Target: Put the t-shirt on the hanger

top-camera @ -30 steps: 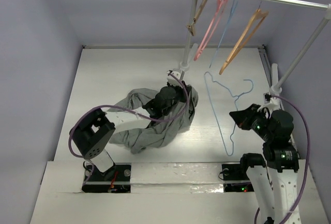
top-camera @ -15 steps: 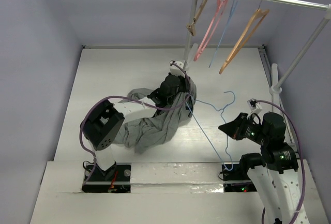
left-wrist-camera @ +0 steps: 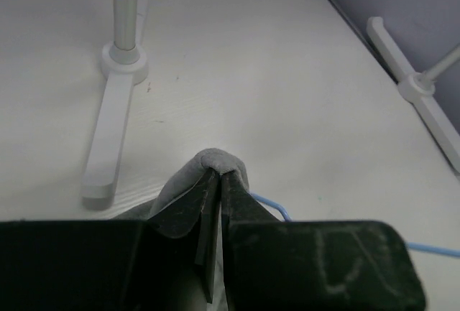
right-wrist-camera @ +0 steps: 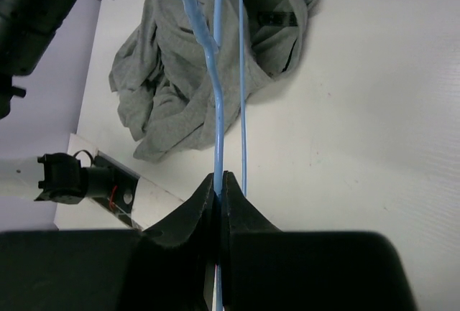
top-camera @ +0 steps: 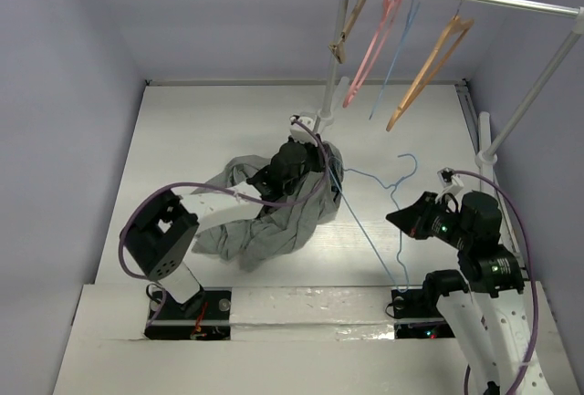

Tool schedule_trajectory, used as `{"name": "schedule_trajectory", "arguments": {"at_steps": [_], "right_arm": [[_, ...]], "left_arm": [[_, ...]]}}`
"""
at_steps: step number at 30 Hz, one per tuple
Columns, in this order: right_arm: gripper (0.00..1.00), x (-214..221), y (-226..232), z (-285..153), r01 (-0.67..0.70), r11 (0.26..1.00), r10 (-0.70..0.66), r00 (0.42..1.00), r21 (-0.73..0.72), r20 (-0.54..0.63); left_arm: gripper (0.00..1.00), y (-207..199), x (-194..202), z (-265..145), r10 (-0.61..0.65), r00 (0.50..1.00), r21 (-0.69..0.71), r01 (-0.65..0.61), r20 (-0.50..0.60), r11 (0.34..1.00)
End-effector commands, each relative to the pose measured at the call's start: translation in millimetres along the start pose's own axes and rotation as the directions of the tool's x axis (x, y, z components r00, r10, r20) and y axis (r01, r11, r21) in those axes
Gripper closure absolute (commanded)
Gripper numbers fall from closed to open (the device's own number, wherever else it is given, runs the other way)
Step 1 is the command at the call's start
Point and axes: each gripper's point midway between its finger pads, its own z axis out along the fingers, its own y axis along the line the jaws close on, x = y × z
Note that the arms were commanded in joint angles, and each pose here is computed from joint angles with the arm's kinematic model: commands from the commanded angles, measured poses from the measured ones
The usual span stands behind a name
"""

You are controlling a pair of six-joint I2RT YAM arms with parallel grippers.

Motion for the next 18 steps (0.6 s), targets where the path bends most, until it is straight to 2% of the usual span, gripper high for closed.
{"name": "schedule_trajectory", "arguments": {"at_steps": [1,6,10,12,13,15,16,17,18], "right_arm": [[1.00,-29.0,14.2,-0.1,0.061,0.998,-0.057,0.993,-0.032,0.102],[1.00,-25.0,12.7,11.6,0.069,0.997,-0.067,0.996,-0.033,0.066],[1.00,-22.8,18.7,24.1,0.094,0.995,-0.092,0.994,-0.031,0.059],[1.00,-29.9,19.2,32.9,0.110,0.994,-0.110,0.989,0.002,0.096],[1.00,-18.4,32.8,37.5,0.139,0.989,-0.137,0.989,-0.041,0.061],[1.00,-22.3,42.1,50.3,0.169,0.985,-0.167,0.980,-0.014,0.104],[1.00,-10.7,67.4,49.9,0.216,0.974,-0.209,0.973,-0.066,0.094],[1.00,-19.6,59.3,57.6,0.233,0.971,-0.238,0.960,0.052,0.144],[1.00,-18.1,66.4,58.7,0.261,0.962,-0.270,0.951,0.074,0.149]], "left_arm": [[1.00,-21.2,-40.1,-19.8,-0.049,0.993,0.059,0.043,0.106,0.997],[1.00,-41.9,-49.6,-37.8,-0.079,0.990,0.128,0.064,0.118,0.990],[1.00,-44.1,-55.3,-46.4,-0.082,0.989,0.131,0.066,0.119,0.989],[1.00,-40.3,-59.7,-54.8,-0.086,0.988,0.126,0.069,0.129,0.990],[1.00,-38.9,-63.1,-57.9,-0.085,0.987,0.122,0.069,0.137,0.990],[1.00,-35.5,-67.1,-65.5,-0.081,0.987,0.114,0.065,0.140,0.991],[1.00,-30.9,-74.9,-69.6,-0.083,0.984,0.092,0.069,0.159,0.993],[1.00,-26.5,-76.6,-71.8,-0.078,0.983,0.071,0.067,0.165,0.995],[1.00,-20.4,-75.1,-73.3,-0.062,0.985,0.043,0.055,0.161,0.998]]}}
